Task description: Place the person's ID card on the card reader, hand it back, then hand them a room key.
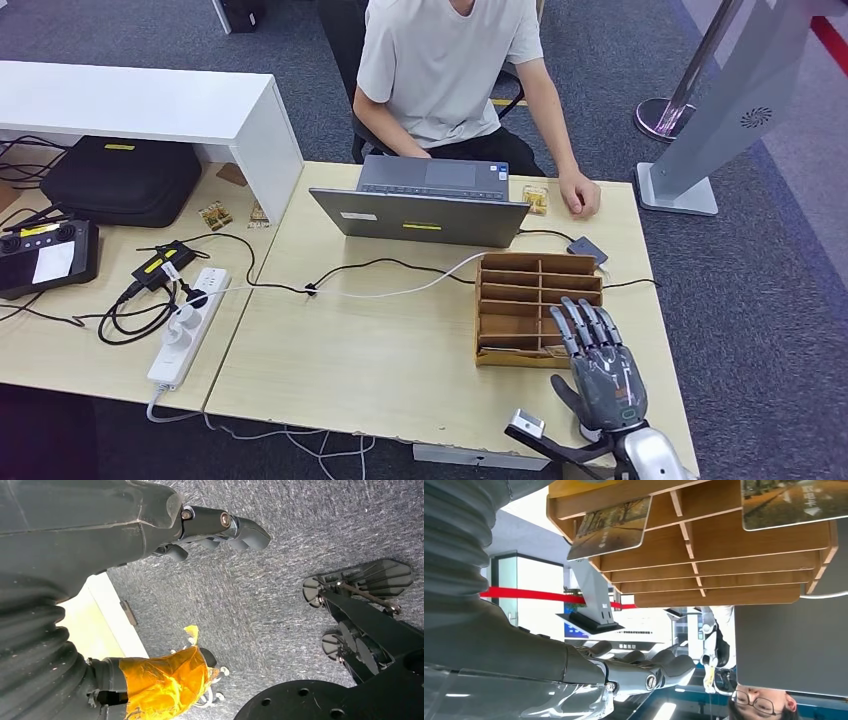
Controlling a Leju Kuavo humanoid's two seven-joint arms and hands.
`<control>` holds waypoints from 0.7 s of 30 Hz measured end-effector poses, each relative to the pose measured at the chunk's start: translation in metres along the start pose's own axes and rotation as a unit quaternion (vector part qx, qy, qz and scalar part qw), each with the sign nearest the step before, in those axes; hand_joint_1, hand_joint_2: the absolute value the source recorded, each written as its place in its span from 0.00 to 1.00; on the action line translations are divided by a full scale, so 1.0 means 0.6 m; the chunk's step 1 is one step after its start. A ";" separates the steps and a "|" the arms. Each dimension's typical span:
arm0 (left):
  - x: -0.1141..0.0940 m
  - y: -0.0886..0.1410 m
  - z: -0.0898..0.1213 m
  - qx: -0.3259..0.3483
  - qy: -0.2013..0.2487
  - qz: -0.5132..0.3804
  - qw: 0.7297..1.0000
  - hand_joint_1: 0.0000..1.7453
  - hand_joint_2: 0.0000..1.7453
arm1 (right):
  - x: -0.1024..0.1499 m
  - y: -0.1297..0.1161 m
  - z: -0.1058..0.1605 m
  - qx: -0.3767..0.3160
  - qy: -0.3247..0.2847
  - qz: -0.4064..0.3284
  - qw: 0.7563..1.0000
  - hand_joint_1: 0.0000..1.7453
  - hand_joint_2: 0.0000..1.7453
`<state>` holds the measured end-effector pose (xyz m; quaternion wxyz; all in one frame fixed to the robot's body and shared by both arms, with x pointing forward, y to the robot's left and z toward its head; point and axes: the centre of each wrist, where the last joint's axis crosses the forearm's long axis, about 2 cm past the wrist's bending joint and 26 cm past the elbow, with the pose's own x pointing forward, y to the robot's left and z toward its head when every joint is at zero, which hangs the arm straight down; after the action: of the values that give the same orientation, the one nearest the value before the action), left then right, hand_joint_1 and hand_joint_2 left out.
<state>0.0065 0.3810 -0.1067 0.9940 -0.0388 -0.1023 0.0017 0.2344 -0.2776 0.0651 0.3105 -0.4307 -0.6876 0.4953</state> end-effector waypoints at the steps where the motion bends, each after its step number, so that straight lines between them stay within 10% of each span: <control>1: 0.000 0.000 0.000 0.000 0.000 0.000 1.000 0.00 1.00 | 0.001 0.000 -0.001 0.000 -0.001 -0.001 1.000 0.00 1.00; 21: 0.001 -0.001 0.000 -0.004 0.002 -0.009 1.000 0.00 1.00 | -0.008 0.019 -0.023 0.022 0.033 -0.022 0.999 0.00 1.00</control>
<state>0.0072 0.3803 -0.1068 0.9940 -0.0414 -0.1010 -0.0074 0.2513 -0.2744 0.0589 0.3531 -0.4248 -0.6750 0.4891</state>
